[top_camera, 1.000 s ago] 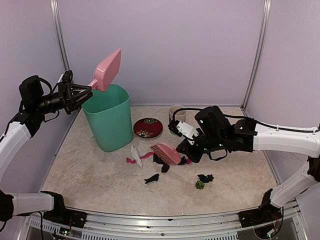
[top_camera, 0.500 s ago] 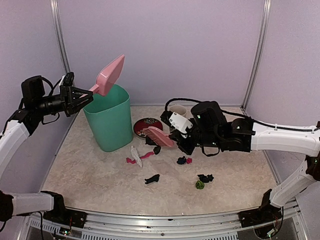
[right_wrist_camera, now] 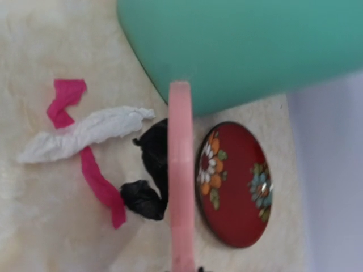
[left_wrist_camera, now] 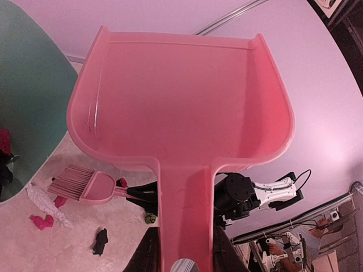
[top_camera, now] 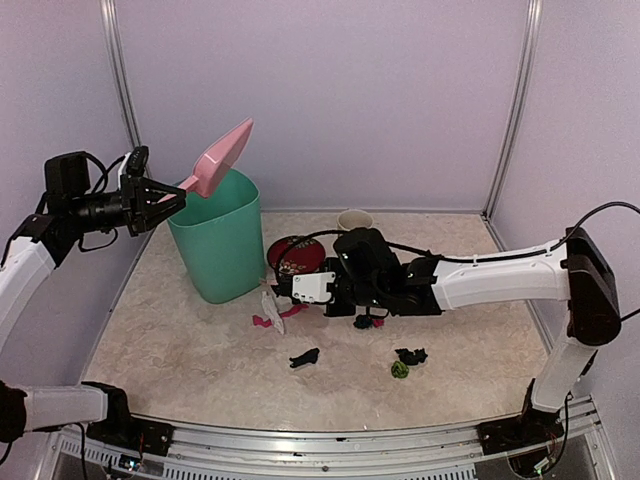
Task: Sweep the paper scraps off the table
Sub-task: Sweep the paper scraps at the center of the board.
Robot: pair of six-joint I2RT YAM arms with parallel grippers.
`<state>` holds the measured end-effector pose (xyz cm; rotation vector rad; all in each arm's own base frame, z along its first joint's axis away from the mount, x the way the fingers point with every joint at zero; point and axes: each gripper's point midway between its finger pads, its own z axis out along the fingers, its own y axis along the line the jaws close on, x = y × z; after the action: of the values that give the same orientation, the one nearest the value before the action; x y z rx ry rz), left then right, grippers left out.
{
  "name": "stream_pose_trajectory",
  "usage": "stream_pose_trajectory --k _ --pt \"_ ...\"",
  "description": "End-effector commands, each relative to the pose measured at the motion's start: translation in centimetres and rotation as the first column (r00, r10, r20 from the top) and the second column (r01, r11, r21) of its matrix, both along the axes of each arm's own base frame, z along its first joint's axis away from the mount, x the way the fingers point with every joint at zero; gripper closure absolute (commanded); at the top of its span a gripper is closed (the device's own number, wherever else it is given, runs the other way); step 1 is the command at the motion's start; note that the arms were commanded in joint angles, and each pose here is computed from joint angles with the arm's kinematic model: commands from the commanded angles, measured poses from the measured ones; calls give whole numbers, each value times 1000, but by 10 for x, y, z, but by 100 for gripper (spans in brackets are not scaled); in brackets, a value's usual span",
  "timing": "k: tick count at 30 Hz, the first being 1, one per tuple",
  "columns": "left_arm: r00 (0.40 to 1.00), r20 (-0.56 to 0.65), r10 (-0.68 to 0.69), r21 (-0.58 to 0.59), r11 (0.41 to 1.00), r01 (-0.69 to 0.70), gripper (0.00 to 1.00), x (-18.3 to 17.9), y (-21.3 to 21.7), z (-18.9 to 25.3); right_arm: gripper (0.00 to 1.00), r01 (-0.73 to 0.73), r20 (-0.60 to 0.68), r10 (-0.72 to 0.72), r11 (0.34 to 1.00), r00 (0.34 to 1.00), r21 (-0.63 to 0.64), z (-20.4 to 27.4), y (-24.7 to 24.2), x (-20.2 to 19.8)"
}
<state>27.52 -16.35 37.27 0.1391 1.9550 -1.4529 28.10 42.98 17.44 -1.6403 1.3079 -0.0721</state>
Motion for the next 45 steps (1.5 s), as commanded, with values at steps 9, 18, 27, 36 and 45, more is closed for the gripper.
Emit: stream_pose_trajectory --k 9,18,27,36,45 --pt "998 68 -12 24 1000 10 100 -10 0 12 100 -259 129 286 947 949 -190 -32 51 0" --pt "997 76 -17 25 1000 15 100 -12 -1 14 100 -351 15 375 881 927 -316 -69 31 -37" --pt "997 75 -26 25 999 24 100 -9 -3 14 100 -309 68 375 842 925 -442 -68 -36 -81" --pt "996 73 -40 34 999 38 100 -5 -13 10 100 -57 170 136 915 976 -400 -25 -114 -85" --pt "992 82 -97 52 994 93 100 -4 -40 6 100 192 145 -171 972 974 -137 44 -153 -79"
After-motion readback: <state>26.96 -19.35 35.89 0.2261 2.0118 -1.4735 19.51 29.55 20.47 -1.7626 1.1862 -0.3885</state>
